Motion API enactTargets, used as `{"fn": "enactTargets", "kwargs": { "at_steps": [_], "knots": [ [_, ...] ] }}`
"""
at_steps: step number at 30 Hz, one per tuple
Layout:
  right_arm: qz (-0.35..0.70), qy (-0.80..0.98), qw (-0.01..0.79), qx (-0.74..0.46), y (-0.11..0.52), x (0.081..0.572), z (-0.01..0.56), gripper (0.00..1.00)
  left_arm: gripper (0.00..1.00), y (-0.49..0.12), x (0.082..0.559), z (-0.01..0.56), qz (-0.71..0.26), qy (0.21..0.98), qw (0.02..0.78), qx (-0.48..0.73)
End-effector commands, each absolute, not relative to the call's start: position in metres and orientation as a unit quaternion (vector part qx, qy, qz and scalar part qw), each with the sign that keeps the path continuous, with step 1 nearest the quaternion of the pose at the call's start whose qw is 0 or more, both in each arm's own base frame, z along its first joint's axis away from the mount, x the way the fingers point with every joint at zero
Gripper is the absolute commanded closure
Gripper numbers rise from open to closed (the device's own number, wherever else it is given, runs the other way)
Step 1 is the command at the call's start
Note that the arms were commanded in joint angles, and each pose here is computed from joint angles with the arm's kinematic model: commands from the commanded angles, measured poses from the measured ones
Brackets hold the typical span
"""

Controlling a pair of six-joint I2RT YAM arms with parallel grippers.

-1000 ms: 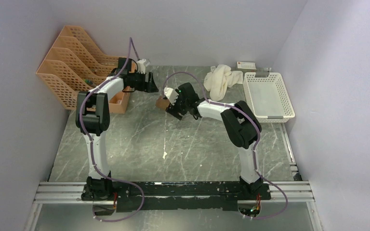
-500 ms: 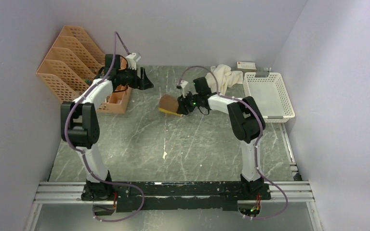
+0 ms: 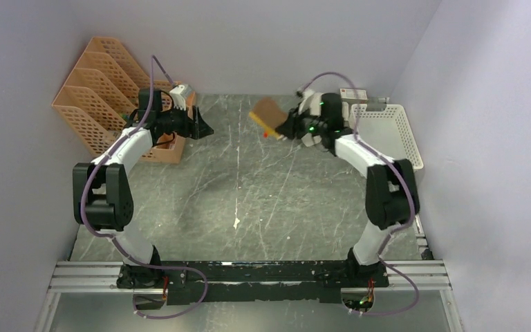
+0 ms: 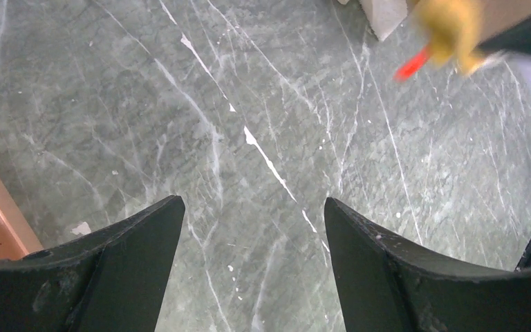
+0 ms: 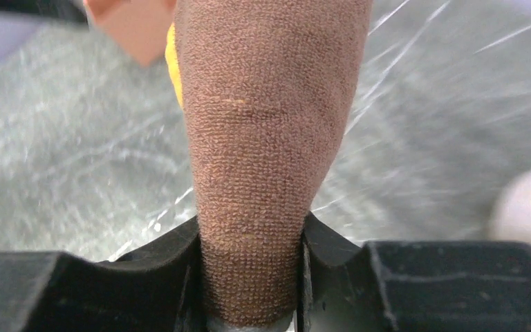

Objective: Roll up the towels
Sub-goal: Pick up the towel at the center of the board, then place the towel in the bin.

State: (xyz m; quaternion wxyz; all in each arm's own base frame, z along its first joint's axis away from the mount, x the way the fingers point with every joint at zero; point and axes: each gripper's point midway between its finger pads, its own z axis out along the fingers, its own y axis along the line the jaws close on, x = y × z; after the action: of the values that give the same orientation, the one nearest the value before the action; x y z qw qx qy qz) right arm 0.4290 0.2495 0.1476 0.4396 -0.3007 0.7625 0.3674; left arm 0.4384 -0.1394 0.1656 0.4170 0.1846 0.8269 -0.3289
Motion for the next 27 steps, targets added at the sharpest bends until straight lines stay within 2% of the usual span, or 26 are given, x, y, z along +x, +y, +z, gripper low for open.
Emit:
{"fn": "enactTargets", "kwargs": {
  "at_steps": [1, 5, 12, 17, 27],
  "knots": [
    [0.324, 0.737, 0.55, -0.222, 0.182, 0.456, 0.234, 0.68, 0.14, -0.142, 0.436, 0.193, -0.343, 0.798, 0.452, 0.202],
    [0.226, 0.764, 0.597, -0.094, 0.086, 0.466, 0.248, 0.67, 0.14, -0.146, 0.432, 0.195, -0.356, 0.791, 0.455, 0.202],
    [0.099, 0.788, 0.606, 0.052, -0.045, 0.454, 0.227, 0.66, 0.14, -0.153, 0.424, 0.193, -0.378, 0.784, 0.452, 0.195],
    [0.041, 0.809, 0.578, 0.096, -0.091, 0.447, 0.202, 0.66, 0.14, -0.162, 0.418, 0.187, -0.375, 0.787, 0.447, 0.201],
    [-0.032, 0.858, 0.506, 0.086, -0.128, 0.454, 0.139, 0.65, 0.15, -0.177, 0.408, 0.179, -0.385, 0.786, 0.434, 0.213]
  ]
}}
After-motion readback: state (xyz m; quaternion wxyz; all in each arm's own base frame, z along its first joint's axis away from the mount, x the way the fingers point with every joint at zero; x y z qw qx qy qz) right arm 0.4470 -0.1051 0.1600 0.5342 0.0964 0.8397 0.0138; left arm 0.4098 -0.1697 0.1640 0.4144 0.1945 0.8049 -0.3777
